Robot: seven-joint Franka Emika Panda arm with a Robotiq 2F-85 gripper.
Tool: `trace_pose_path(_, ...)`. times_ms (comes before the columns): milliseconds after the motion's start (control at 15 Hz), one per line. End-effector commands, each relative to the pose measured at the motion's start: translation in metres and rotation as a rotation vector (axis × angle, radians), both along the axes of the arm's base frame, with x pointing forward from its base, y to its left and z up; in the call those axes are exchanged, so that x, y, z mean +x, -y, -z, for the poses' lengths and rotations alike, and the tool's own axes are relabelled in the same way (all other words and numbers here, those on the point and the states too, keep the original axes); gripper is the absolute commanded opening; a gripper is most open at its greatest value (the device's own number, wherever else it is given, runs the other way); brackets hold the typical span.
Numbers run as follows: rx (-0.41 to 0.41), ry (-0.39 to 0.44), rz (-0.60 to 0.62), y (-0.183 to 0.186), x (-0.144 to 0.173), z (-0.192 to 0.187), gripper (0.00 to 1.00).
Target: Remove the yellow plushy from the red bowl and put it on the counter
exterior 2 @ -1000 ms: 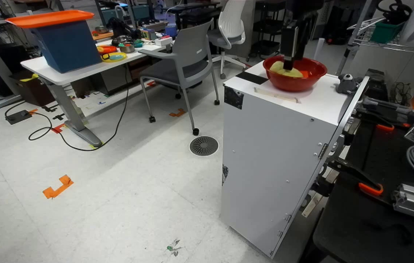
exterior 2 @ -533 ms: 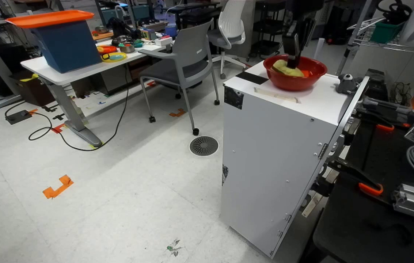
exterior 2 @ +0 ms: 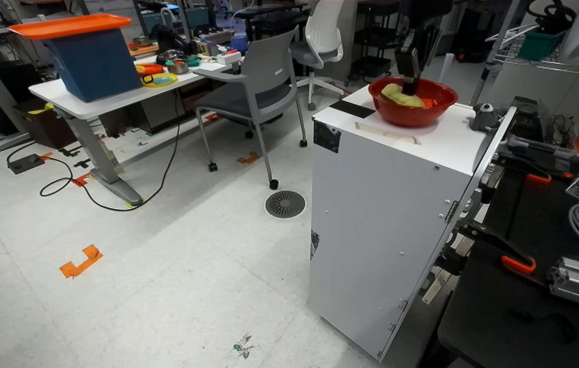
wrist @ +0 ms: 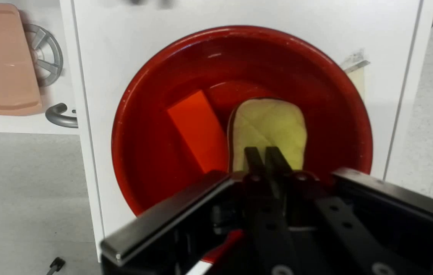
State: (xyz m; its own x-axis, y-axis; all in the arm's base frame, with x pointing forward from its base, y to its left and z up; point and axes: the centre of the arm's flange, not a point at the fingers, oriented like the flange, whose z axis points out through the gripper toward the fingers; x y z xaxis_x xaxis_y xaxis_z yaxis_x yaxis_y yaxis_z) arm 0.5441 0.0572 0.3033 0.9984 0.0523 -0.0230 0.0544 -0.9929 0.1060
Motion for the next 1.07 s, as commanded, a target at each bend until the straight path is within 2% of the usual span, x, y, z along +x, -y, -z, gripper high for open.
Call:
trace_pose_path(0,0.008,-0.01,0.006,0.003,0.004,0.001,0.4)
trace_pose_path(533,0.005,-0.02,0.003,0.003,0.005,0.003,0.99)
trace_pose_path(1000,0.014,-0.045,0.011,0.007,0.007,0.012,1.0)
